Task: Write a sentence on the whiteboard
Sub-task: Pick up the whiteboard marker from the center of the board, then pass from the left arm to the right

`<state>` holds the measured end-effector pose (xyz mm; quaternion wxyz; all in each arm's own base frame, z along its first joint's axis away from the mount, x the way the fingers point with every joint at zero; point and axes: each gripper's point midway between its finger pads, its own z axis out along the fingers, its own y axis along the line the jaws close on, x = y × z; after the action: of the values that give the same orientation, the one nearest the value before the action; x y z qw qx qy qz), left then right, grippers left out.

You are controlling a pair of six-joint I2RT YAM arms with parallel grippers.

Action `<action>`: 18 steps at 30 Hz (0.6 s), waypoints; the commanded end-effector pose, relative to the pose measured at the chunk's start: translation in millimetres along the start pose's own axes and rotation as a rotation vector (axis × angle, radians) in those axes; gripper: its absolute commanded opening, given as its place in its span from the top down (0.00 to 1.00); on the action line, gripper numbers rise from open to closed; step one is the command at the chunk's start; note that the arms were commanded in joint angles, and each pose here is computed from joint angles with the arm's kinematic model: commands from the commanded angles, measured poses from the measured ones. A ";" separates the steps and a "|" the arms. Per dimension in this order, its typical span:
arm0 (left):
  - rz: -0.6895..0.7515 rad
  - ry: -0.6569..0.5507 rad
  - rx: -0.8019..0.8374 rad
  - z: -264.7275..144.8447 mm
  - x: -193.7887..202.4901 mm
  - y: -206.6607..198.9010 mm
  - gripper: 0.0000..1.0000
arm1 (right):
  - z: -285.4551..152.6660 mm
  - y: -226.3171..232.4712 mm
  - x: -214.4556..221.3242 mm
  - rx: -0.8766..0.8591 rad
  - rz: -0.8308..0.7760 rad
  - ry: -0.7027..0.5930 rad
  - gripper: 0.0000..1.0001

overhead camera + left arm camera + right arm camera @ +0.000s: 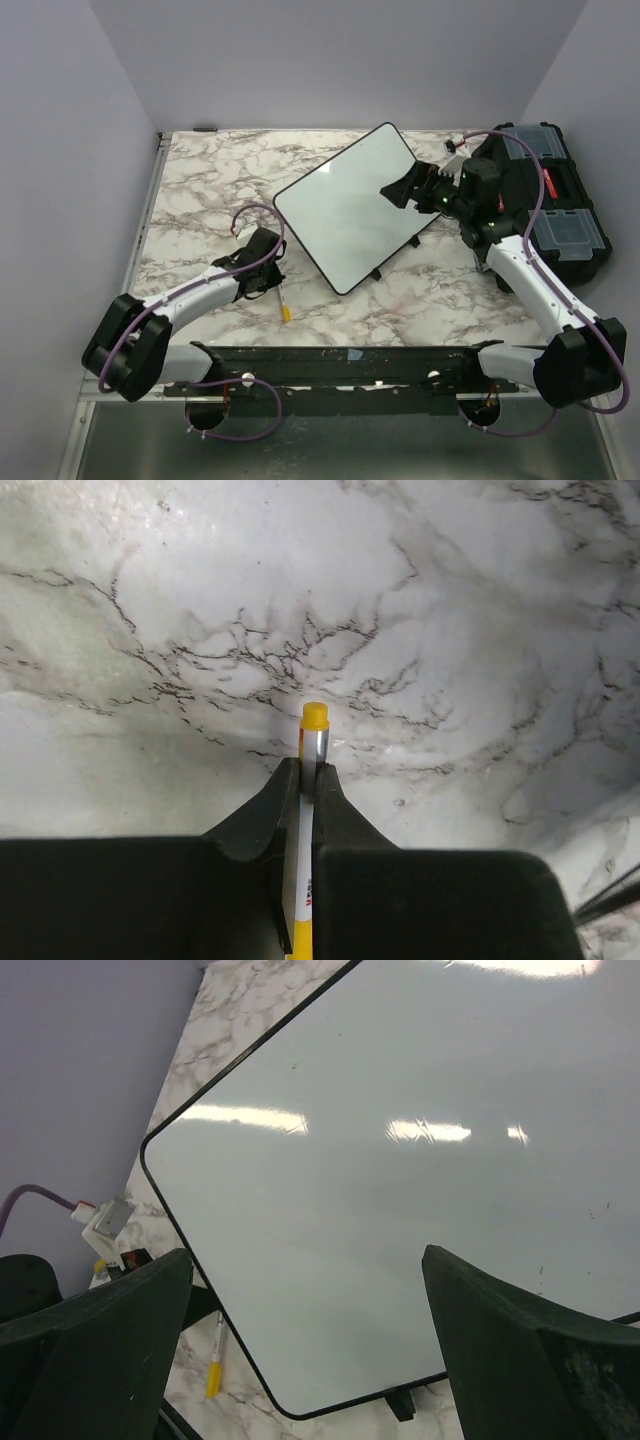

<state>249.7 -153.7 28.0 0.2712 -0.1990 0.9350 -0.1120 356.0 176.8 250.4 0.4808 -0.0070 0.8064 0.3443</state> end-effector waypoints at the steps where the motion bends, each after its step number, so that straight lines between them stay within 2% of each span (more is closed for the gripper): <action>1: 0.101 -0.059 0.106 -26.1 -14.1 -12.7 1.00 | -0.9 29.6 1.0 -0.138 -0.002 0.044 0.00; 7: 0.168 -0.144 0.212 -65.7 -33.2 -23.8 1.00 | -5.2 63.1 12.6 -0.302 0.000 0.106 0.00; 14: 0.245 -0.224 0.458 -129.6 -48.1 -55.7 1.00 | -14.3 116.8 43.8 -0.499 -0.100 0.183 0.00; 18: 0.329 -0.252 0.592 -169.6 -54.1 -75.4 1.00 | -21.5 139.5 59.5 -0.605 -0.096 0.229 0.00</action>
<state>235.8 -163.5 169.4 0.4242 -0.0551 0.8677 -0.2533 280.2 272.4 272.6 0.3926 -0.1769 0.7517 0.4996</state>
